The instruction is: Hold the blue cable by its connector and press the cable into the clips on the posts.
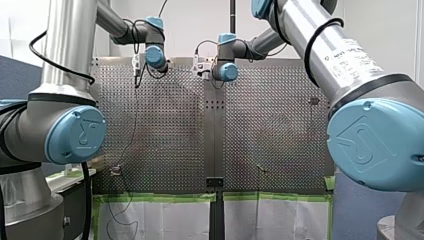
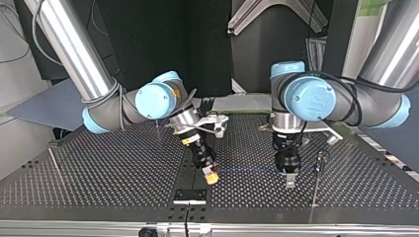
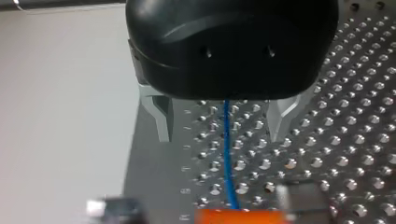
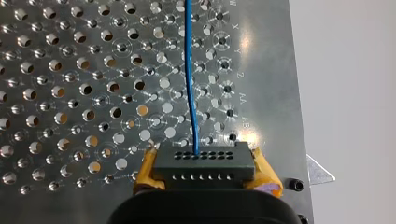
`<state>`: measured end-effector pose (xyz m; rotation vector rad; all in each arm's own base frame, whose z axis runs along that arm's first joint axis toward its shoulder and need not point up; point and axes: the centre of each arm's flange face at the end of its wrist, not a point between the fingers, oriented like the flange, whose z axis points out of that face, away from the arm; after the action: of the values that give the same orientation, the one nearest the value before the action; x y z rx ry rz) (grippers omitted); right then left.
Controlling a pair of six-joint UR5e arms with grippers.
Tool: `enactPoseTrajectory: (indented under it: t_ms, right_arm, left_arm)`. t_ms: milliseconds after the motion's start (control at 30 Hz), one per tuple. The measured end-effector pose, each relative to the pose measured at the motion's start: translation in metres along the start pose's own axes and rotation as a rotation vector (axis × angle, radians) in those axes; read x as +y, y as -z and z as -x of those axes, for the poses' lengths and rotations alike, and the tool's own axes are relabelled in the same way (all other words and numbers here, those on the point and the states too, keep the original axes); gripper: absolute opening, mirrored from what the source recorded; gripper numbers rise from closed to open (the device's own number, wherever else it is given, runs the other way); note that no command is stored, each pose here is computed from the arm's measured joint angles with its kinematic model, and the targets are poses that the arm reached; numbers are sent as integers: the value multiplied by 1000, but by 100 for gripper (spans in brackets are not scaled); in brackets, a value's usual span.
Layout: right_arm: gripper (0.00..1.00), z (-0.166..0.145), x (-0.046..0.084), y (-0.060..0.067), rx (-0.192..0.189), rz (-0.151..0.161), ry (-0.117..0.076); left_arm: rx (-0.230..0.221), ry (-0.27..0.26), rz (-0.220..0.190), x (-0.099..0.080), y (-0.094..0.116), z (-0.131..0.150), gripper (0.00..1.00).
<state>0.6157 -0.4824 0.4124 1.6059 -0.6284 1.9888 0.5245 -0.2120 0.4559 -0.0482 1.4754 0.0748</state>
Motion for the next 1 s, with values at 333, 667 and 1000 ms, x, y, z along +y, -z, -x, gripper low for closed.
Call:
enactPoseTrajectory:
  t_ms: [333,667,1000]
  right_arm:
    - [0,0,1,0,-1,2,0]
    - [0,0,1,0,-2,2,1]
    - [0,0,1,0,-5,1,1]
  left_arm:
    - [8,-1,15,1,-4,-4,100]
    - [4,0,36,5,-6,-3,100]
    - [-9,2,79,7,-6,-2,42]
